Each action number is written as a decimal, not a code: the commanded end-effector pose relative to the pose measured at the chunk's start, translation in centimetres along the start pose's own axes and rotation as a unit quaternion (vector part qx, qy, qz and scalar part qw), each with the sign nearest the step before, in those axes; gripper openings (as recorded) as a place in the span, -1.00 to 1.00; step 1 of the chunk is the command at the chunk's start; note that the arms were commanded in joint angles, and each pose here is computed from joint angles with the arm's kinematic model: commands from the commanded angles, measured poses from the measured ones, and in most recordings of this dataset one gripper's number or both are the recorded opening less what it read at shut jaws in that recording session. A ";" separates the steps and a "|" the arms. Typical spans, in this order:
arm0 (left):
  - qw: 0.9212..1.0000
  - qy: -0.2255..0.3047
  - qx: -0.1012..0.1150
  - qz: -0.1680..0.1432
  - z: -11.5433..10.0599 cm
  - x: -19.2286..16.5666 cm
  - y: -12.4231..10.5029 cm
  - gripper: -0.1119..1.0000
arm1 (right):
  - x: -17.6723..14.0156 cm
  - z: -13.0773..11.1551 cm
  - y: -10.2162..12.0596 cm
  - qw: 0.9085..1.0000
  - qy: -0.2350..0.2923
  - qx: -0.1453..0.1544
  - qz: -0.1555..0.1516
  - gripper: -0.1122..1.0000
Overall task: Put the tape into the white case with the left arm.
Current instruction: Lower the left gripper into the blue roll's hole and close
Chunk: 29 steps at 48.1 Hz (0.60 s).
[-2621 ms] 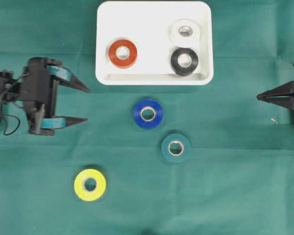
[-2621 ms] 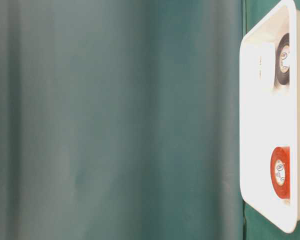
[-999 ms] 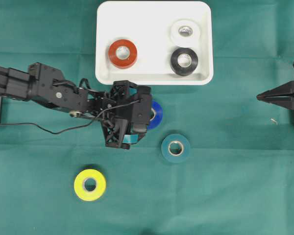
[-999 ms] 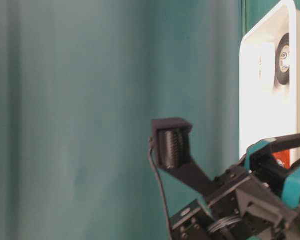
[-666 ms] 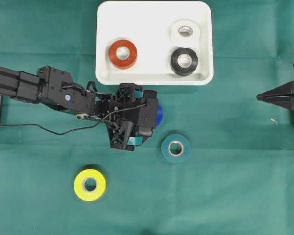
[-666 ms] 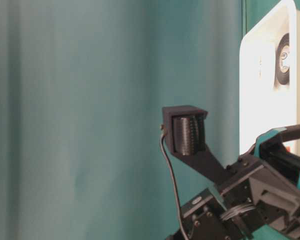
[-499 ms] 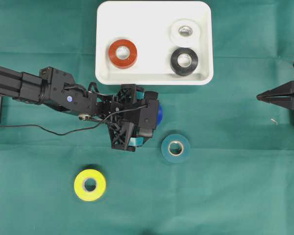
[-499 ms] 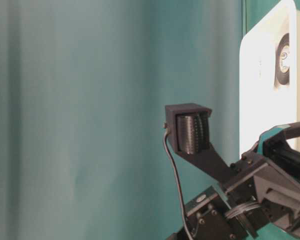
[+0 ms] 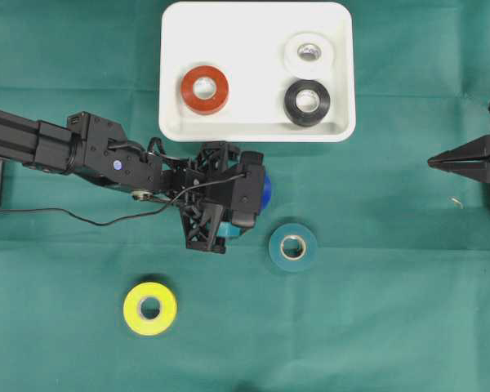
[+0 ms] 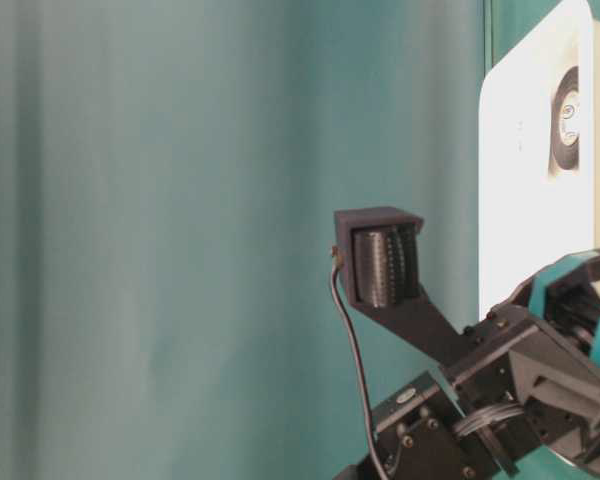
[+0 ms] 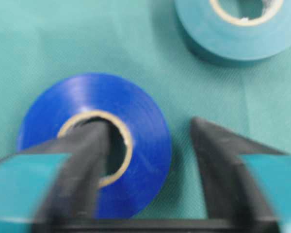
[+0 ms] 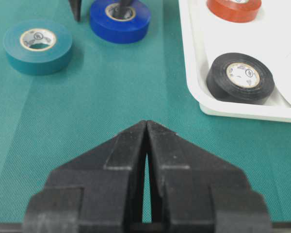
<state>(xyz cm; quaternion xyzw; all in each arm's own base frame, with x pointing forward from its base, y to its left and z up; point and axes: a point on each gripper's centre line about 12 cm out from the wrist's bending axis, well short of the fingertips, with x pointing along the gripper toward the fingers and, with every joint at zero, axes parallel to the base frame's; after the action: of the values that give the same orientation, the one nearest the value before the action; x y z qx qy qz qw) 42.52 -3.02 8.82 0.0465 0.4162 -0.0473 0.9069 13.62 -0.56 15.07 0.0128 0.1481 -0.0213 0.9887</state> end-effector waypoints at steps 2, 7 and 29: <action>1.000 -0.009 0.001 0.001 0.7 -0.4 0.1 -0.11 | 0.1 0.5 0.0 1.000 -0.008 -0.001 0.000 -0.97; 1.000 -0.007 0.001 0.001 0.7 -0.6 0.1 -0.26 | 0.1 0.5 0.0 1.000 -0.008 -0.001 0.000 -0.97; 1.000 -0.030 0.009 -0.005 2.9 -3.6 -0.6 -0.27 | 0.1 0.5 0.0 1.000 -0.008 -0.001 0.000 -0.97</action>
<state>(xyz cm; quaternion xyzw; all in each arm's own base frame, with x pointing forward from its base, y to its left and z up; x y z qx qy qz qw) 42.03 -3.39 10.19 0.0490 0.4207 -0.0524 0.9043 13.63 -0.56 15.08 0.0128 0.1473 -0.0213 0.9888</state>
